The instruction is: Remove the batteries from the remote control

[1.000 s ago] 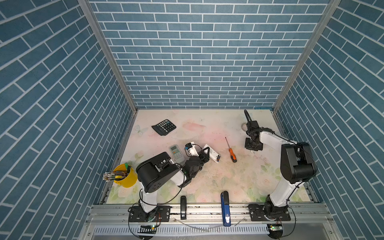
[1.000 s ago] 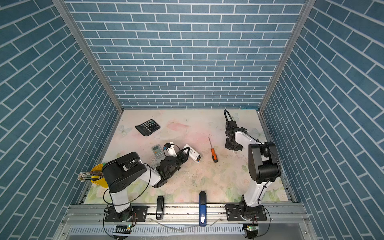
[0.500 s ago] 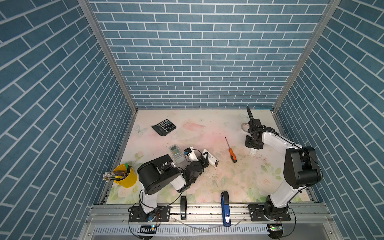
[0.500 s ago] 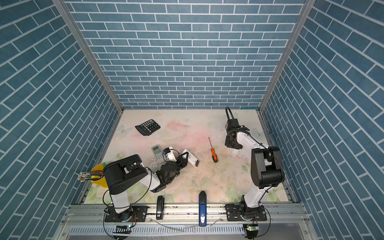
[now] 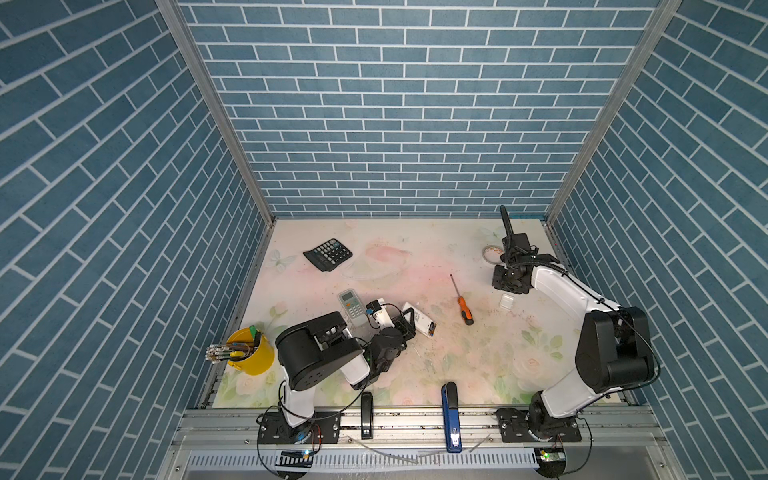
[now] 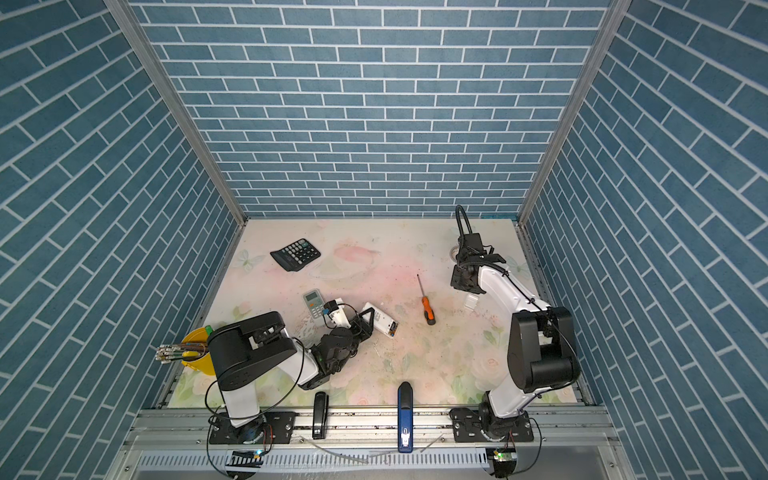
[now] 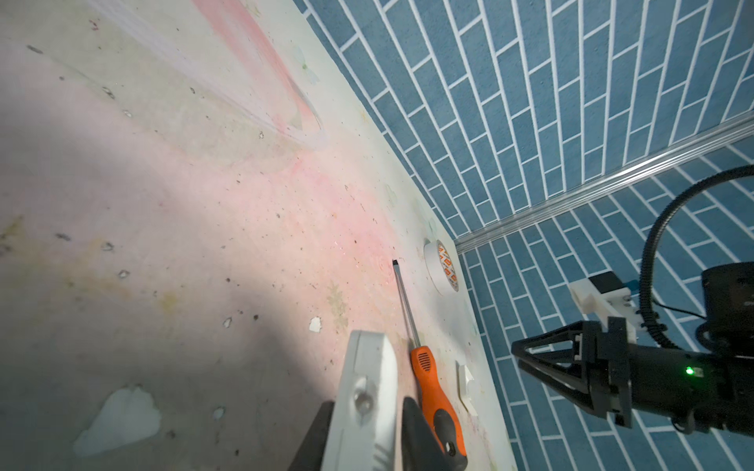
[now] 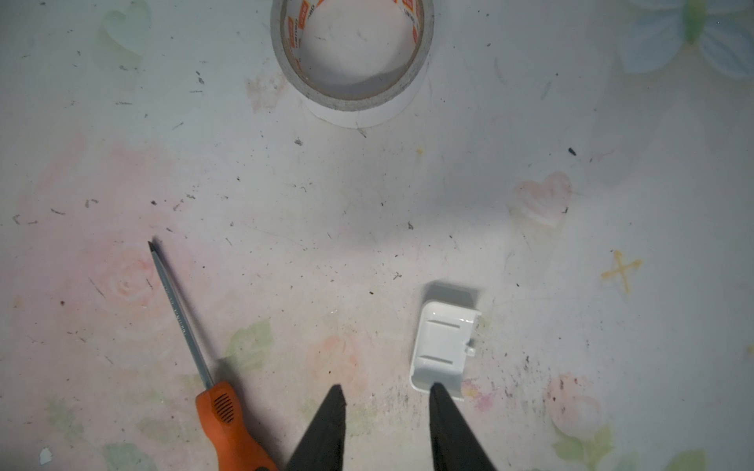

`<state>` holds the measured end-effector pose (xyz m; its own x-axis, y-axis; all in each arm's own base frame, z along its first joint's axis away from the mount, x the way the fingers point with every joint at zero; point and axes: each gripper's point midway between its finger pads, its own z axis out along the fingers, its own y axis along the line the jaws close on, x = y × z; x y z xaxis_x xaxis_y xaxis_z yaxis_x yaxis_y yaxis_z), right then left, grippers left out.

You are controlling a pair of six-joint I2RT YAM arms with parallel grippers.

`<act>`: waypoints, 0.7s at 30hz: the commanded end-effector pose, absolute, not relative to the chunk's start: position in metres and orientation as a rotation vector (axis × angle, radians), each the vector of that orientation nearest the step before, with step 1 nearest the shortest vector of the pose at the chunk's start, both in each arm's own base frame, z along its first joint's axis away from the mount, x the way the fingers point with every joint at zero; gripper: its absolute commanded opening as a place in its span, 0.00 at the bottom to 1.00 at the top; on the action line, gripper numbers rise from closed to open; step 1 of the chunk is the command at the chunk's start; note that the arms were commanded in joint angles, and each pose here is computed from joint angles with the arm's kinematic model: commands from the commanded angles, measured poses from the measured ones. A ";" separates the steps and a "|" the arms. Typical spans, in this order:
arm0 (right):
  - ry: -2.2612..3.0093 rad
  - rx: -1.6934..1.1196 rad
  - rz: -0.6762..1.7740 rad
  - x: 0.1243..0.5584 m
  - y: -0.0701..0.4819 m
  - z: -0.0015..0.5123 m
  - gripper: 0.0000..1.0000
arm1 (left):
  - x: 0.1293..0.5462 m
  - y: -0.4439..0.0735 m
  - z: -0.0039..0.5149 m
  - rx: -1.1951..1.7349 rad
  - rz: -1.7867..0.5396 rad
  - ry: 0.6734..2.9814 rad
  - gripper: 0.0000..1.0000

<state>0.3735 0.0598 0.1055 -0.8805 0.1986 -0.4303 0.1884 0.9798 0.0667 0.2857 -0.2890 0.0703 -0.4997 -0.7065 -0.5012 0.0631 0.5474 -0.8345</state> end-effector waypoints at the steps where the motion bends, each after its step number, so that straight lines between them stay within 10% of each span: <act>1: 2.656 0.291 0.053 0.369 0.059 0.114 0.36 | 0.283 -0.284 0.071 -0.527 -1.023 1.867 0.33; 21: 2.617 0.307 0.111 0.365 0.066 0.125 0.37 | 0.273 -0.262 0.075 -0.498 -0.854 1.988 0.52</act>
